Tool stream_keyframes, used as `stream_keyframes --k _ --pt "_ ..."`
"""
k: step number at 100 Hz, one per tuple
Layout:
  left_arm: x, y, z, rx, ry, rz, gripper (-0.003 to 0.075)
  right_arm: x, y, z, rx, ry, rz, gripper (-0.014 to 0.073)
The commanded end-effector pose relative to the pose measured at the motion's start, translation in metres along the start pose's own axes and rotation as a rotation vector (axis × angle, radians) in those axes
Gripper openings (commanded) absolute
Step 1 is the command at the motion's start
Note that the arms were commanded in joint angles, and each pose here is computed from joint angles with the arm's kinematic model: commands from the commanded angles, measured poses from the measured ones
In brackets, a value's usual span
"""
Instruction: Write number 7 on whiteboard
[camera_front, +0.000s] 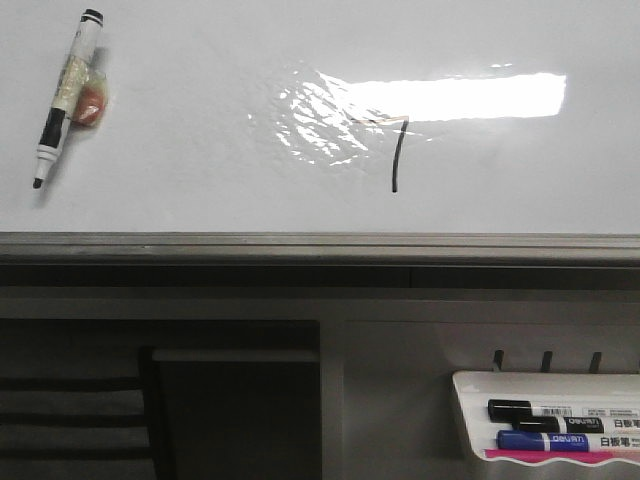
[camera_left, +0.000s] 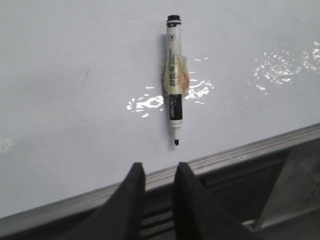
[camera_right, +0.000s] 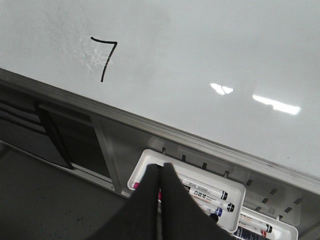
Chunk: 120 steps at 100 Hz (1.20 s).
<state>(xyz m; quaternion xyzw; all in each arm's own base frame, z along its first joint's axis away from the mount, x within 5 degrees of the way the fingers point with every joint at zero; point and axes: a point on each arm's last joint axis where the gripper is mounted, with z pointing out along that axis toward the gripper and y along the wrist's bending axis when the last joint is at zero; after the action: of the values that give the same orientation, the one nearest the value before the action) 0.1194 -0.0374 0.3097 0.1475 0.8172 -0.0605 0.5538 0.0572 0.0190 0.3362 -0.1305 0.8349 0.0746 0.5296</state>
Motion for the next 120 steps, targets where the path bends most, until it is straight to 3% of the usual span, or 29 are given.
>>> stream_keyframes --k 1,75,94,120 --pt "-0.016 0.000 -0.003 0.001 -0.142 0.002 -0.0019 -0.013 -0.001 -0.003 0.016 -0.101 0.002 -0.0064" --pt "-0.011 0.000 -0.010 0.006 -0.181 -0.028 -0.0020 -0.012 -0.001 -0.003 0.015 -0.093 0.002 -0.0064" --pt "0.022 0.005 -0.029 -0.061 -0.299 -0.076 -0.0020 -0.012 -0.001 -0.003 0.015 -0.093 0.002 -0.0064" --pt "0.095 0.004 -0.030 -0.122 -0.396 -0.240 -0.0020 -0.012 -0.001 -0.003 0.015 -0.093 0.002 -0.0064"
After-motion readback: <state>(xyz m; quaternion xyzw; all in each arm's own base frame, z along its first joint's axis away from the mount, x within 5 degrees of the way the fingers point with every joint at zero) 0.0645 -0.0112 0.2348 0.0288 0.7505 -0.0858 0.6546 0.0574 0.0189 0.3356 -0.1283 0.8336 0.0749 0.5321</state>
